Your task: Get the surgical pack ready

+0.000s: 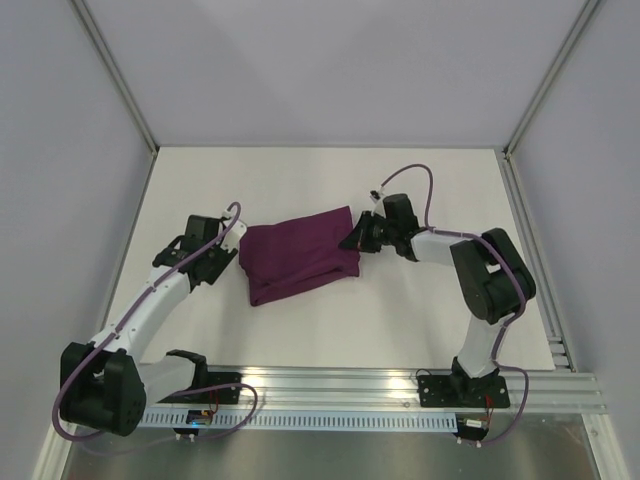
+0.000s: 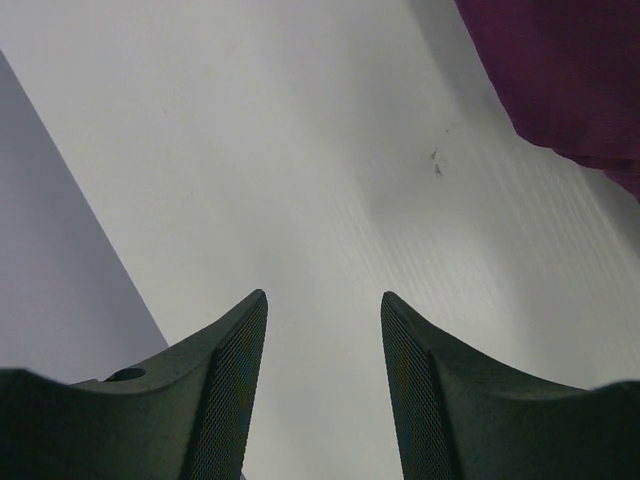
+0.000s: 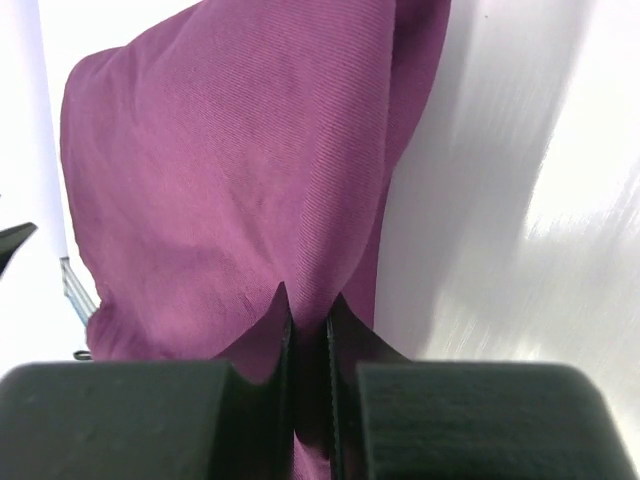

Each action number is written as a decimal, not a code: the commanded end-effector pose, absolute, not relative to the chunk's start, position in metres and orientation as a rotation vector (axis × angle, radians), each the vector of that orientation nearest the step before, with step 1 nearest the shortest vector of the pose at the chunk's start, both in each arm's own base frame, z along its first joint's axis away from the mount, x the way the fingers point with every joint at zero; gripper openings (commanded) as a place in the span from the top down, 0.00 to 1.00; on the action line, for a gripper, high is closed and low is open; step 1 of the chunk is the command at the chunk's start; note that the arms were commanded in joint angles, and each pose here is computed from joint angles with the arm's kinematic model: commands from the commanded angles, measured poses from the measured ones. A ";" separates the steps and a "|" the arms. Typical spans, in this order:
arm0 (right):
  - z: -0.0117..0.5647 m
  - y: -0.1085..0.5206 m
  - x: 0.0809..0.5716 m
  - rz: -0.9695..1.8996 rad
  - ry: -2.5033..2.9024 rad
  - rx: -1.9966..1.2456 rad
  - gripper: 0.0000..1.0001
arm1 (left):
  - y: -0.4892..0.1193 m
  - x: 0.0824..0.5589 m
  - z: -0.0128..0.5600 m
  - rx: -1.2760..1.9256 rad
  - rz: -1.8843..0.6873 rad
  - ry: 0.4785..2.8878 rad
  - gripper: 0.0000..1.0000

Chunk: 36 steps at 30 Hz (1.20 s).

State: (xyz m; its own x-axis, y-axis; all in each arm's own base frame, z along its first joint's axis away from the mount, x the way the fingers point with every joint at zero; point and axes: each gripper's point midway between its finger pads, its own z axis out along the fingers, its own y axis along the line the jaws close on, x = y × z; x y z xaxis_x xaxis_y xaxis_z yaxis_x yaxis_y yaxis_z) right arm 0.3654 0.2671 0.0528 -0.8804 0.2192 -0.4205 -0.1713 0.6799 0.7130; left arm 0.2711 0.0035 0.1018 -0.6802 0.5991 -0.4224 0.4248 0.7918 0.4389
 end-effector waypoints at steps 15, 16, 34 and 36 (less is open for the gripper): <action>0.061 0.075 0.394 0.803 2.186 0.718 1.00 | 0.003 0.280 0.114 0.695 0.416 2.376 0.42; 0.062 0.080 0.396 0.818 2.203 0.678 0.99 | 0.003 0.282 0.115 0.694 0.416 2.373 0.41; 0.043 0.321 0.391 1.100 2.433 0.258 0.99 | -0.008 0.258 0.141 0.693 0.301 2.340 0.41; 0.034 0.355 0.379 1.114 2.447 0.292 0.99 | -0.007 0.257 0.144 0.693 0.305 2.336 0.41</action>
